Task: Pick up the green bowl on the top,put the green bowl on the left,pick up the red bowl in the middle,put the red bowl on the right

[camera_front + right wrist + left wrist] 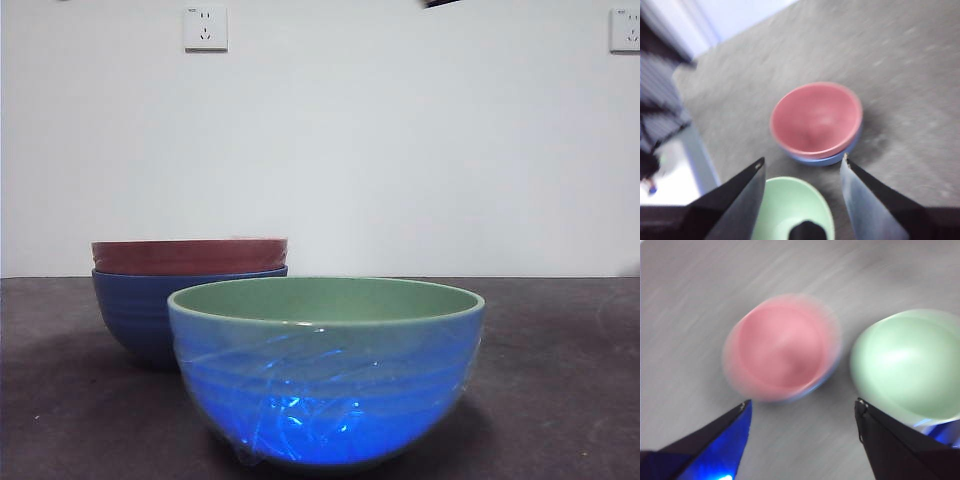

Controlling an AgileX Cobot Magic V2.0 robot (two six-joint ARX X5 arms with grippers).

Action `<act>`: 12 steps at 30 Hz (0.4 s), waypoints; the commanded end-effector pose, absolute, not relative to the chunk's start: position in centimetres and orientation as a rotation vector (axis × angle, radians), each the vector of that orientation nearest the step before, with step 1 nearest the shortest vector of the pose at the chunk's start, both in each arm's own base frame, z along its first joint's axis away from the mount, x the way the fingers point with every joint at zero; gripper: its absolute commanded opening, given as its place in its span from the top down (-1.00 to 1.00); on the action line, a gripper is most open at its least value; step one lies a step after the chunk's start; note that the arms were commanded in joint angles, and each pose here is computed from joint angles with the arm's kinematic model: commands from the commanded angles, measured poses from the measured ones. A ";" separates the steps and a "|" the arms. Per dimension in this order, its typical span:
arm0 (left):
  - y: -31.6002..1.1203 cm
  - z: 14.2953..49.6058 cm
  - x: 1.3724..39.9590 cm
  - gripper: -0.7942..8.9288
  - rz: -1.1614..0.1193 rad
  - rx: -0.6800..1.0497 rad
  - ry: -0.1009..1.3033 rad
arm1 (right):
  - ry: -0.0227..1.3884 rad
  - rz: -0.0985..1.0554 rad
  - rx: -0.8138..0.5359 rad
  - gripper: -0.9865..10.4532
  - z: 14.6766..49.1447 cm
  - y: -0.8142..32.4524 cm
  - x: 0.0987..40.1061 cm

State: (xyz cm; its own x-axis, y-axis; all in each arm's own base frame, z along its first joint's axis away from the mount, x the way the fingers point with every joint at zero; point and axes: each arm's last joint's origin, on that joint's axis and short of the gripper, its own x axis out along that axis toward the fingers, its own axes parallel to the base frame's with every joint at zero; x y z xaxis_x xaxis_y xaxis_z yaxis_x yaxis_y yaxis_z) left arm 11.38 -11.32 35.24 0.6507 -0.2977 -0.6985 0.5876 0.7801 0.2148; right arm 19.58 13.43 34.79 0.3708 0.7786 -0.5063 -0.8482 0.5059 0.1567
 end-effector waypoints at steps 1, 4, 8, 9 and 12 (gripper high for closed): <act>-9.0 35.2 11.8 0.13 -0.399 0.404 0.749 | 0.604 1.133 -0.246 0.39 34.8 16.1 20.9; -6.9 35.3 11.7 0.13 -0.328 0.341 0.785 | 0.657 1.196 -0.308 0.39 34.5 19.1 22.0; -4.9 35.7 11.2 0.13 -0.341 0.222 0.799 | 0.716 1.201 -0.445 0.39 33.8 23.0 23.1; -4.6 35.8 11.1 0.13 -0.355 0.193 0.797 | 0.725 1.204 -0.476 0.39 33.6 23.9 23.2; -3.7 36.0 10.5 0.13 -0.426 0.103 0.786 | 0.729 1.204 -0.574 0.39 32.6 26.7 23.5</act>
